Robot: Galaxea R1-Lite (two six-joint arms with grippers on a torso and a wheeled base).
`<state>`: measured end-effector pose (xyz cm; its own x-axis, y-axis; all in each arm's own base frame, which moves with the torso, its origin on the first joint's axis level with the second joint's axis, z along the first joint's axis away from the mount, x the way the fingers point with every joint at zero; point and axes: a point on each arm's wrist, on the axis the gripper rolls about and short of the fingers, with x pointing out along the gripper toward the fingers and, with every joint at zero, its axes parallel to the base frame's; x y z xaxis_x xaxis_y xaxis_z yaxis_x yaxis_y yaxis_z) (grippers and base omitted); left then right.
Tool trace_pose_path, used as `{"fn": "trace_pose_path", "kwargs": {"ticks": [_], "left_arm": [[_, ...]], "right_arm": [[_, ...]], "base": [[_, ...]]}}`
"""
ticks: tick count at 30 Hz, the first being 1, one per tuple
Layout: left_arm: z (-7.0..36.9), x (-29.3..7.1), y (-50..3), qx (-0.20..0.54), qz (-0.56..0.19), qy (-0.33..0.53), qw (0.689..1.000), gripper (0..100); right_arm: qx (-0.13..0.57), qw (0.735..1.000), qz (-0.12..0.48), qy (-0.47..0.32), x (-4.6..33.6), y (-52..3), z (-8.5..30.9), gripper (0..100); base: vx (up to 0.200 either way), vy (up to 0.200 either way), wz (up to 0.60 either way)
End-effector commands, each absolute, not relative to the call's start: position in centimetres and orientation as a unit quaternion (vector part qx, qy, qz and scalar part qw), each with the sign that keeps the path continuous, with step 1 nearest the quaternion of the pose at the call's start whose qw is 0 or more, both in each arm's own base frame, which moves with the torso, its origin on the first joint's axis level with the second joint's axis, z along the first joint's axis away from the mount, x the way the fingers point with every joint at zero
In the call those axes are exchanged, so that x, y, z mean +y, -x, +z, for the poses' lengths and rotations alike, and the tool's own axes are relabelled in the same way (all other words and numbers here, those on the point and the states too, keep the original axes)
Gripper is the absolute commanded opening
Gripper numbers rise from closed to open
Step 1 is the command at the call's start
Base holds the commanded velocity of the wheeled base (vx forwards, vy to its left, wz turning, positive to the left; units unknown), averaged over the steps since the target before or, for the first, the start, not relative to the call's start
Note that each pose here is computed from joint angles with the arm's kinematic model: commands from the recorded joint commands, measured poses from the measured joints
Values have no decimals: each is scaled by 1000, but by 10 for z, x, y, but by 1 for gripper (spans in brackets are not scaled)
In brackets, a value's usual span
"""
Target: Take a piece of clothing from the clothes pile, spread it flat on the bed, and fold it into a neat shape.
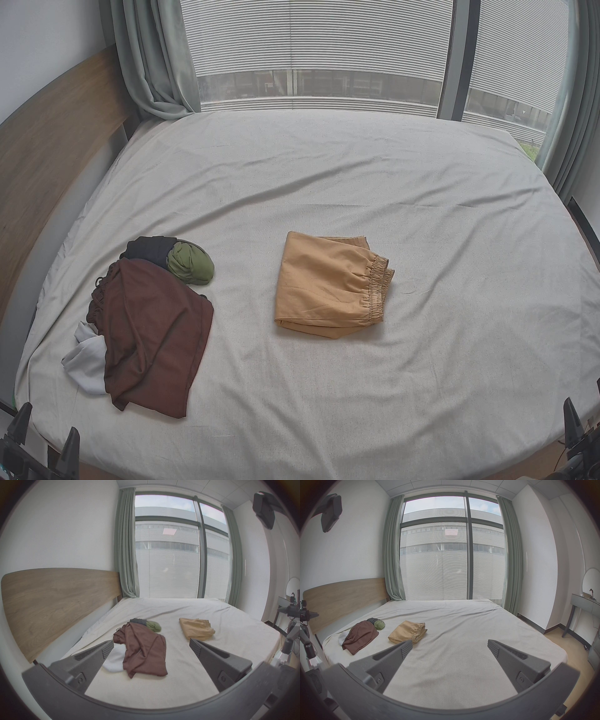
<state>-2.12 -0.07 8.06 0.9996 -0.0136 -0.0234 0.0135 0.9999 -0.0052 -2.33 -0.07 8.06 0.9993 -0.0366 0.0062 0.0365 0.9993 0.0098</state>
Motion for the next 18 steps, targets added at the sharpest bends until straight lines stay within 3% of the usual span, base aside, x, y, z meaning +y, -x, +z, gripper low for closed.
{"fn": "trace_pose_path", "kwargs": {"ticks": [1, 18], "left_arm": [[76, 0, 23, 1, 5, -5, 1000, 100], [76, 0, 23, -1, 2, 1, 1000, 100]], "right_arm": [[0, 1000, -17, -2, -1, 23, 75, 100], [1, 1000, -5, 1, 0, 23, 75, 100]], "base": [[0, 0, 0], [0, 0, 0]]}}
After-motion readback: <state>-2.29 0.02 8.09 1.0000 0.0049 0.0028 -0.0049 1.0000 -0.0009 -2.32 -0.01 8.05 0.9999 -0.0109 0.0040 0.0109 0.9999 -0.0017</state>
